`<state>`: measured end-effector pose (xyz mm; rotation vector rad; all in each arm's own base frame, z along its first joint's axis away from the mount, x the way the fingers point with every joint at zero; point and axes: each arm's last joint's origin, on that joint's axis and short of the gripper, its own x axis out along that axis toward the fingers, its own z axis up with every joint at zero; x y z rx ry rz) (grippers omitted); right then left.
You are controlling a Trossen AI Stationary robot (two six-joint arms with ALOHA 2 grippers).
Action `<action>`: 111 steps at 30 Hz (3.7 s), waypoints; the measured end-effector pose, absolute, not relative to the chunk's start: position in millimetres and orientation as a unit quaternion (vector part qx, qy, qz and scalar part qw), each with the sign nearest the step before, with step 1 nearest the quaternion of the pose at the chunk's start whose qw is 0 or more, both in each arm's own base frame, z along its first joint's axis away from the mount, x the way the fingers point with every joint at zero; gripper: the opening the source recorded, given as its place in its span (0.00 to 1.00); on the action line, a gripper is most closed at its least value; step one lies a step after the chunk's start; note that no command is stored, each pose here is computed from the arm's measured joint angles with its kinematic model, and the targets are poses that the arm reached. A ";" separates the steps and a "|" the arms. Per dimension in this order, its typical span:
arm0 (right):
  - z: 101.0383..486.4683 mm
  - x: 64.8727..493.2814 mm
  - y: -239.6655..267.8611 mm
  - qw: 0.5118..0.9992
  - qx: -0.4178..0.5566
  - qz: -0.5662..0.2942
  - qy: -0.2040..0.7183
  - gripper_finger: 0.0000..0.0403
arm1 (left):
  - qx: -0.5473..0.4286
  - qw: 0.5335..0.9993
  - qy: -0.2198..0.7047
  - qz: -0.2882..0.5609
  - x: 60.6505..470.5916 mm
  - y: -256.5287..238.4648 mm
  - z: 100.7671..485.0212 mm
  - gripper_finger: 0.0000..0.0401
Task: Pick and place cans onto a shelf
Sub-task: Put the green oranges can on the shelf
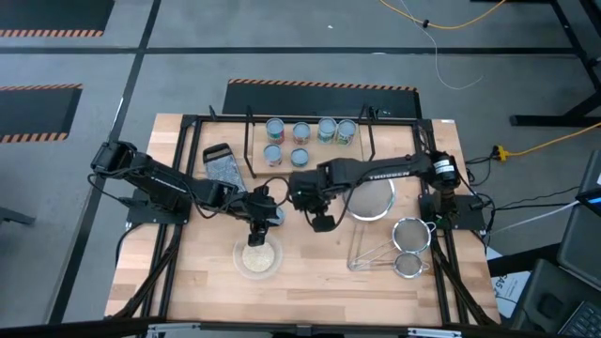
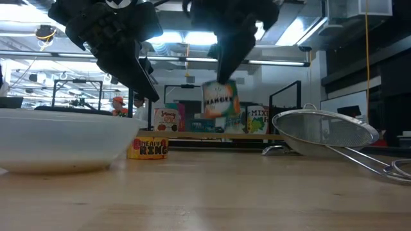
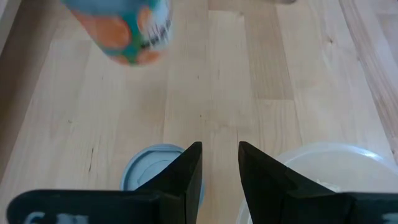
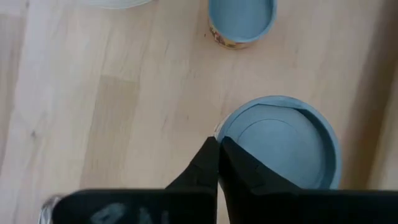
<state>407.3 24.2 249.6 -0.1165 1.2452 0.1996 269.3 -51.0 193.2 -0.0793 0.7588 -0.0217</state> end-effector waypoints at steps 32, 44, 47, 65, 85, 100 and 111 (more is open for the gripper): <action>293.4 355.1 -61.0 0.750 -0.018 0.049 0.660 0.02 | -0.039 0.928 0.370 -0.011 269.3 -51.0 193.3 0.24; 277.8 310.3 -116.9 0.809 -0.033 -0.002 0.588 0.02 | -0.027 0.930 0.366 -0.016 269.9 -51.1 193.8 0.24; 266.0 300.7 -132.1 0.801 -0.011 -0.018 0.598 0.02 | -0.027 0.930 0.366 -0.016 269.8 -51.1 193.8 0.24; 229.7 289.8 -149.5 0.812 0.018 -0.029 0.583 0.04 | -0.027 0.930 0.366 -0.016 269.9 -51.1 193.8 0.24; 229.3 289.3 -150.1 0.811 0.019 -0.031 0.584 0.05 | -0.027 0.930 0.366 -0.016 269.8 -51.1 193.8 0.24; 229.1 288.5 -151.0 0.804 0.008 -0.048 0.593 0.09 | -0.027 0.930 0.366 -0.016 269.9 -51.0 193.8 0.24; 229.1 288.2 -151.9 0.800 -0.001 -0.060 0.598 0.09 | -0.027 0.930 0.366 -0.015 269.9 -51.0 193.8 0.24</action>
